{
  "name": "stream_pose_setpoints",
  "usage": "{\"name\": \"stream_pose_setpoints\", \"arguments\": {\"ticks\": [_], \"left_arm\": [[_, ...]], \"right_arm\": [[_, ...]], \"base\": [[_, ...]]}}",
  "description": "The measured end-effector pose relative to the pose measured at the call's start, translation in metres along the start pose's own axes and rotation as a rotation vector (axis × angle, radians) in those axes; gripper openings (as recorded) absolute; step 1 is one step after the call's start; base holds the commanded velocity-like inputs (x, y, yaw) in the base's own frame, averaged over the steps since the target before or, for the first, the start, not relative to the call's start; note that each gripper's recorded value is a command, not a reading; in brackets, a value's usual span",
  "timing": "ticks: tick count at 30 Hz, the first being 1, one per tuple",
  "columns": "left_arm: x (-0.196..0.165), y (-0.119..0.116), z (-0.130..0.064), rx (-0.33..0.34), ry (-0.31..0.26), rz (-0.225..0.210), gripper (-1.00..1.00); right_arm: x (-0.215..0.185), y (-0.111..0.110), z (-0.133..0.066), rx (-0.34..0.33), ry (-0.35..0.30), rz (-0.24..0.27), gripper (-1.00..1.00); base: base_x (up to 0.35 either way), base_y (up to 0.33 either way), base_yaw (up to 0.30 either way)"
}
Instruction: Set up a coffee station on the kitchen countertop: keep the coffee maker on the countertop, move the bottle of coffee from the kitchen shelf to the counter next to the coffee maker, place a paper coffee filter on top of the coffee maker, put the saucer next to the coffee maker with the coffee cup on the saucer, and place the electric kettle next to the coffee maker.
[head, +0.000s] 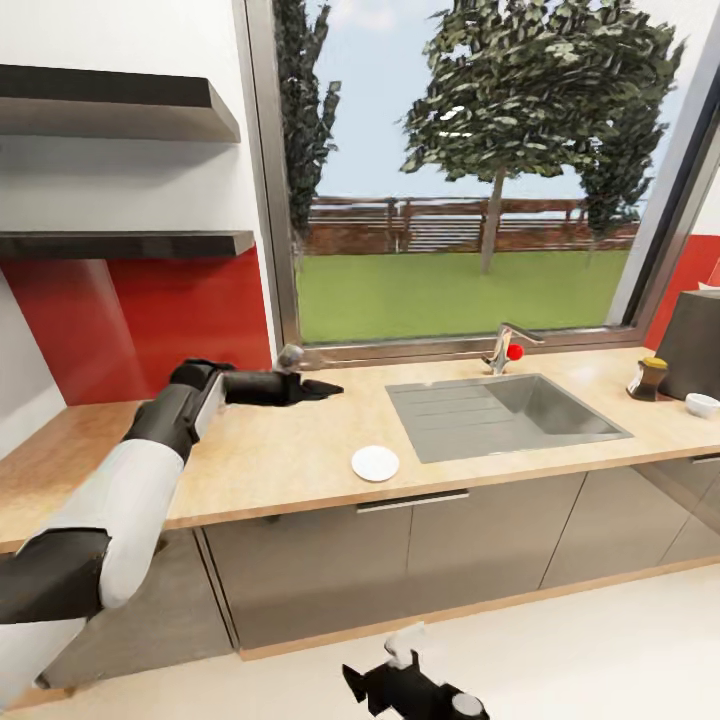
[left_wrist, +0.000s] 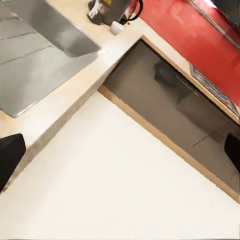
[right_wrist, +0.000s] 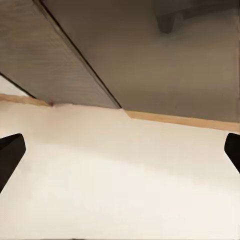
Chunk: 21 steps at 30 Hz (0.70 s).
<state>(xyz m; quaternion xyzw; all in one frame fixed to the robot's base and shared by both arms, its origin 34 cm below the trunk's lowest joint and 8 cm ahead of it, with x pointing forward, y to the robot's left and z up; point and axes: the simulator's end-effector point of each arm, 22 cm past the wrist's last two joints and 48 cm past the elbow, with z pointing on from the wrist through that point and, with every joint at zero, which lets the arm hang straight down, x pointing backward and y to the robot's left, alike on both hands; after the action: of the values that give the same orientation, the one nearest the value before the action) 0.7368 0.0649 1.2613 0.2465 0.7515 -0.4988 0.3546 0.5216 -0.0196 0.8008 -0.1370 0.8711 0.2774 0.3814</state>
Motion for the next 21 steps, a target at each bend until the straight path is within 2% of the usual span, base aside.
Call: {"name": "stream_pose_setpoints", "arguments": {"ticks": [1, 2, 4, 8, 9, 10, 11, 13, 14, 15, 16, 17, 18, 19, 20, 21], "left_arm": [[-0.004, 0.032, -0.045, -0.086, -0.024, -0.015, 1.0], [-0.004, 0.043, -0.06, -0.113, -0.035, -0.029, 1.0], [-0.002, 0.072, -0.103, -0.196, -0.052, -0.047, 1.0], [0.007, 0.099, -0.147, -0.277, -0.06, -0.065, 1.0], [0.032, 0.122, -0.174, -0.339, -0.046, -0.095, 1.0], [0.037, 0.124, -0.179, -0.347, -0.045, -0.102, 1.0], [0.047, 0.131, -0.183, -0.361, -0.036, -0.113, 1.0], [0.065, 0.139, -0.185, -0.371, -0.019, -0.133, 1.0], [0.068, 0.139, -0.185, -0.372, -0.017, -0.136, 1.0], [0.074, 0.141, -0.184, -0.373, -0.011, -0.142, 1.0], [0.078, 0.142, -0.183, -0.373, -0.006, -0.142, 1.0], [0.079, 0.142, -0.183, -0.373, -0.006, -0.14, 1.0], [0.08, 0.143, -0.182, -0.373, -0.007, -0.134, 1.0], [0.08, 0.143, -0.182, -0.372, -0.008, -0.131, 1.0], [0.08, 0.143, -0.182, -0.371, -0.01, -0.13, 1.0], [0.08, 0.143, -0.182, -0.369, -0.013, -0.129, 1.0]], "right_arm": [[-0.045, 0.021, 0.002, -0.061, -0.087, -0.038, 1.0], [-0.074, 0.039, 0.001, -0.108, -0.134, -0.063, 1.0], [-0.13, 0.07, -0.007, -0.175, -0.19, -0.098, 1.0], [-0.198, 0.112, -0.035, -0.25, -0.227, -0.131, 1.0], [-0.232, 0.143, -0.053, -0.293, -0.217, -0.13, 1.0], [-0.267, 0.162, -0.074, -0.319, -0.292, -0.155, 1.0], [-0.293, 0.165, -0.078, -0.314, -0.307, -0.151, 1.0], [-0.377, 0.136, -0.094, -0.219, -0.37, -0.159, 1.0], [-0.388, 0.13, -0.097, -0.2, -0.376, -0.157, 1.0], [-0.42, 0.114, -0.102, -0.145, -0.398, -0.155, 1.0], [-0.464, 0.081, -0.111, -0.045, -0.435, -0.129, 1.0], [-0.477, 0.07, -0.115, -0.015, -0.45, -0.111, 1.0], [-0.498, 0.036, -0.122, 0.07, -0.47, -0.05, 1.0], [-0.509, -0.003, -0.127, 0.154, -0.477, 0.06, 1.0], [-0.508, -0.018, -0.127, 0.187, -0.473, 0.118, 1.0], [-0.502, -0.039, -0.127, 0.245, -0.459, 0.2, 1.0]], "base": [[0.0, 0.0, 0.0], [0.0, 0.0, 0.0], [0.0, 0.0, 0.0], [0.0, 0.0, 0.0], [0.0, 0.0, 0.0], [0.0, 0.0, 0.0], [0.0, 0.0, 0.0], [0.0, 0.0, 0.0], [0.0, 0.0, 0.0], [0.0, 0.0, 0.0], [0.0, 0.0, 0.0], [0.0, 0.0, 0.0], [0.0, 0.0, 0.0], [0.0, 0.0, 0.0], [0.02, 0.0, 0.0], [0.074, 0.0, 0.0]]}}
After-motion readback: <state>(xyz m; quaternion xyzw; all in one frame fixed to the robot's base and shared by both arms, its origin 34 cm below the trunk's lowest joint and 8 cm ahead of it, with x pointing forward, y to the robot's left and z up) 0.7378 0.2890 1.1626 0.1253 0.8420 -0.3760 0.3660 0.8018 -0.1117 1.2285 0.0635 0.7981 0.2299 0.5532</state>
